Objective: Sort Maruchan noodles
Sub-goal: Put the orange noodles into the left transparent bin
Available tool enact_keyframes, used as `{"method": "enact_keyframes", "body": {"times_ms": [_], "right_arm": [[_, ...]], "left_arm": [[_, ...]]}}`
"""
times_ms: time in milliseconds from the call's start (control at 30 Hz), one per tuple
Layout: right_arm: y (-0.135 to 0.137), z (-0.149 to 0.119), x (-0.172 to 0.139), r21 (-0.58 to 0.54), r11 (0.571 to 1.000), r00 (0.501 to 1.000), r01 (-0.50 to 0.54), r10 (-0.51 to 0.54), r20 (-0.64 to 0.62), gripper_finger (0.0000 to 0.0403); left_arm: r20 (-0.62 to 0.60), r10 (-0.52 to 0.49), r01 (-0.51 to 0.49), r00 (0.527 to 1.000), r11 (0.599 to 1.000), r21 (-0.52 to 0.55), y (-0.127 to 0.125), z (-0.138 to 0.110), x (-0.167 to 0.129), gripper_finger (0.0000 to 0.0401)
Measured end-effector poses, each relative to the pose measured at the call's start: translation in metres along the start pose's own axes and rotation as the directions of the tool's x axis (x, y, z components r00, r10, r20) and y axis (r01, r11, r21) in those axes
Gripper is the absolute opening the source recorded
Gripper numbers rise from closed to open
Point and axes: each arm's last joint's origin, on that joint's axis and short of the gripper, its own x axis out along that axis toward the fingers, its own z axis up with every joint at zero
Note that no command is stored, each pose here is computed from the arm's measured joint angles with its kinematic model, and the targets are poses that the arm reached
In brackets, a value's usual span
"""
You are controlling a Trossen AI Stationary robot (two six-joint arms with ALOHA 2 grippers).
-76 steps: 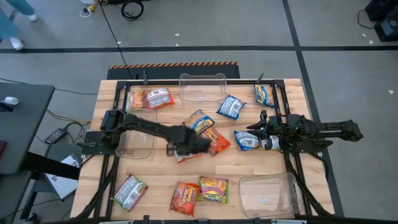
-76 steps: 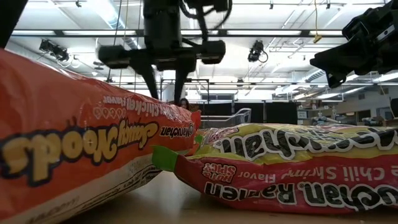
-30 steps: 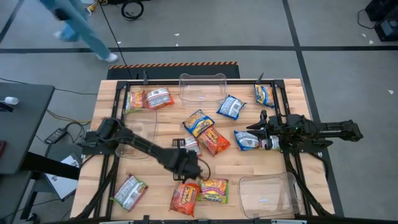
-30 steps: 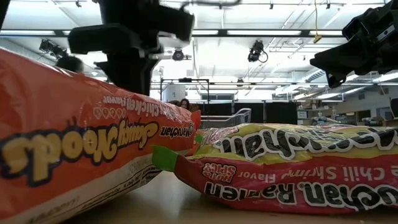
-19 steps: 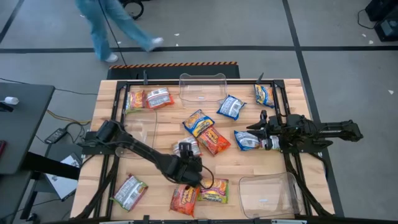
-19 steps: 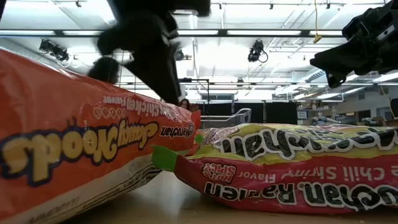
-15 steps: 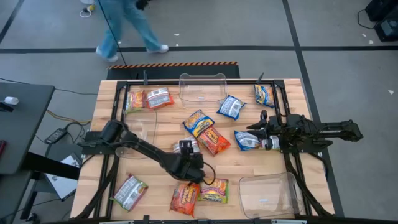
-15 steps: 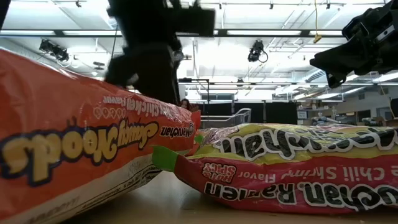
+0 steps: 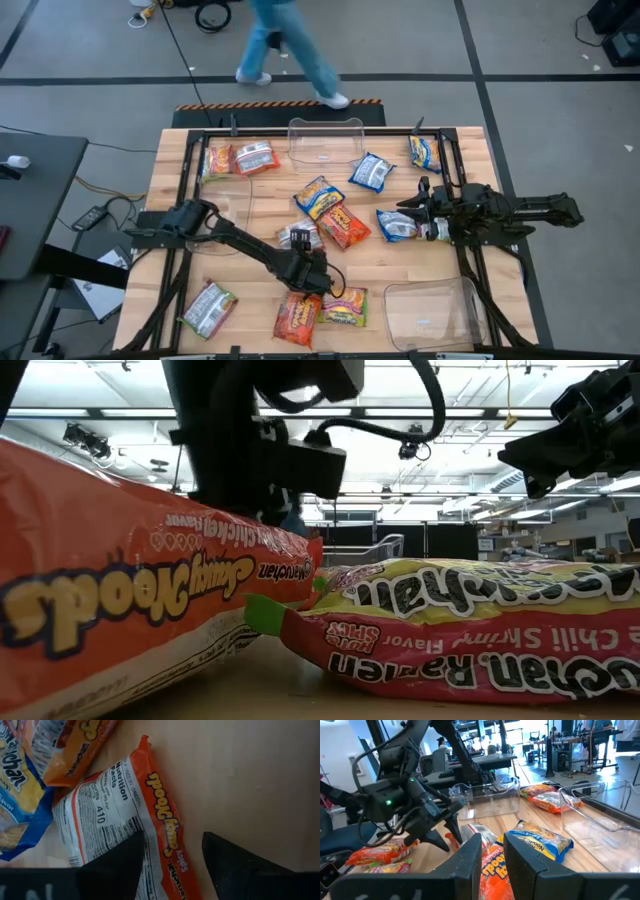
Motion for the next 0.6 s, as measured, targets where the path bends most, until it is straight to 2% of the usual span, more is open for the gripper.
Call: {"method": "enact_keyframes", "body": {"times_ms": [233, 300, 400, 533, 600], "right_arm": [[0.000, 0.000, 0.000, 0.000, 1.000, 1.000, -0.001, 0.001, 0.004, 0.0087], [0.000, 0.000, 0.000, 0.000, 1.000, 1.000, -0.001, 0.001, 0.003, 0.0087], [0.000, 0.001, 0.000, 0.000, 1.000, 1.000, -0.001, 0.001, 0.006, 0.0087], [0.000, 0.001, 0.000, 0.000, 1.000, 1.000, -0.001, 0.001, 0.006, 0.0087], [0.000, 0.001, 0.000, 0.000, 1.000, 1.000, -0.001, 0.001, 0.006, 0.0087]], "left_arm": [[-0.021, 0.179, -0.179, 0.984, 0.983, -0.037, 0.012, -0.004, 0.006, 0.0161], [-0.034, 0.197, -0.198, 0.980, 0.979, -0.041, 0.016, -0.004, 0.008, 0.0145], [-0.067, 0.168, -0.171, 0.984, 0.984, -0.057, 0.022, -0.003, 0.014, 0.0104], [-0.133, 0.106, -0.113, 0.985, 0.993, -0.045, 0.030, -0.005, 0.017, 0.0019], [-0.154, 0.071, -0.078, 0.985, 0.996, -0.038, 0.034, -0.007, 0.010, 0.0010]]}}
